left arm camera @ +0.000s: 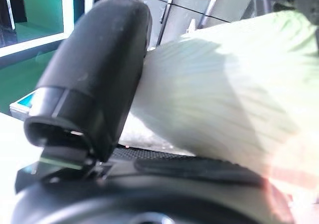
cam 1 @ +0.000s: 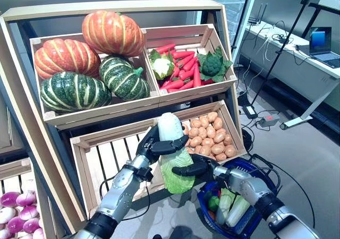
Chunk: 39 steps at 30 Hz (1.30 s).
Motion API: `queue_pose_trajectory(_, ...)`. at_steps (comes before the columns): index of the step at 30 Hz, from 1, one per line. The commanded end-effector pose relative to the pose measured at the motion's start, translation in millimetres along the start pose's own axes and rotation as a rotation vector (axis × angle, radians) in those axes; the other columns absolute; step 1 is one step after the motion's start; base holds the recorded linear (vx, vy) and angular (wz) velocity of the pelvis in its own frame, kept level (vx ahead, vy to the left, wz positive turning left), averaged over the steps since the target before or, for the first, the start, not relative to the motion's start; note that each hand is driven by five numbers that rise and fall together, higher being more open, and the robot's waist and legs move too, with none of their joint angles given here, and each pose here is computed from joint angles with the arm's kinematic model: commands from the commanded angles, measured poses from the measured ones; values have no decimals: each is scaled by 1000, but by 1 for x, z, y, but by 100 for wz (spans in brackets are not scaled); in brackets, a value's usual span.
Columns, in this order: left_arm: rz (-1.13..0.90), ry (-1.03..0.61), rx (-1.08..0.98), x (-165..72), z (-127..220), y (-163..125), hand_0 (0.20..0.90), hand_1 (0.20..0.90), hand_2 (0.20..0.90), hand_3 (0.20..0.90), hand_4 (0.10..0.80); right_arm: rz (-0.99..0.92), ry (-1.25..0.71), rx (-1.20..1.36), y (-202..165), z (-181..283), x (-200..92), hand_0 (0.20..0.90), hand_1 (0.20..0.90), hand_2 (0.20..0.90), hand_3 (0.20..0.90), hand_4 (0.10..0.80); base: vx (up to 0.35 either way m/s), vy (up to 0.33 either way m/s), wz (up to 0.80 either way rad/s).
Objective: Put vegetables into the basket
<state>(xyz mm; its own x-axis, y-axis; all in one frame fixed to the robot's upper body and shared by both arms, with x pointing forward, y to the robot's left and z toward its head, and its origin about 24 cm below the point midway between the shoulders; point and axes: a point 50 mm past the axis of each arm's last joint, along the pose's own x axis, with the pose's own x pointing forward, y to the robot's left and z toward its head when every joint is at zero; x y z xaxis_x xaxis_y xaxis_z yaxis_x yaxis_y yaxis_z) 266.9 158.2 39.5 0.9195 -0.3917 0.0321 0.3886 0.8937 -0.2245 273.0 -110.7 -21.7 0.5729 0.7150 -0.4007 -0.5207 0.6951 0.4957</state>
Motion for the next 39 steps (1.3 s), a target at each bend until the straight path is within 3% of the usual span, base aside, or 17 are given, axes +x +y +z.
queue_pose_trajectory(1,-256,-150,138,25,36,-37,900,900,900,900,800,120,-391,8,25,72,2,300,300,300,300,400,-4,7,-5)
queue_pose_trajectory(15,3,-97,216,-3,28,11,900,900,900,900,800,-138,-440,183,-31,26,-43,300,300,300,300,400,-5,12,-12)
queue_pose_trajectory(26,301,-88,244,-29,19,50,900,900,900,900,800,-443,-491,248,-79,-3,-100,300,300,300,300,400,-5,-10,-14)
queue_pose_trajectory(34,404,-81,215,-30,16,61,900,900,900,900,800,-564,-541,297,-95,-6,-120,300,300,300,300,400,22,-11,-11)
queue_pose_trajectory(39,429,-55,220,-30,8,60,900,900,900,900,800,-809,-499,376,-125,-19,-145,300,300,300,300,400,87,-33,-5)
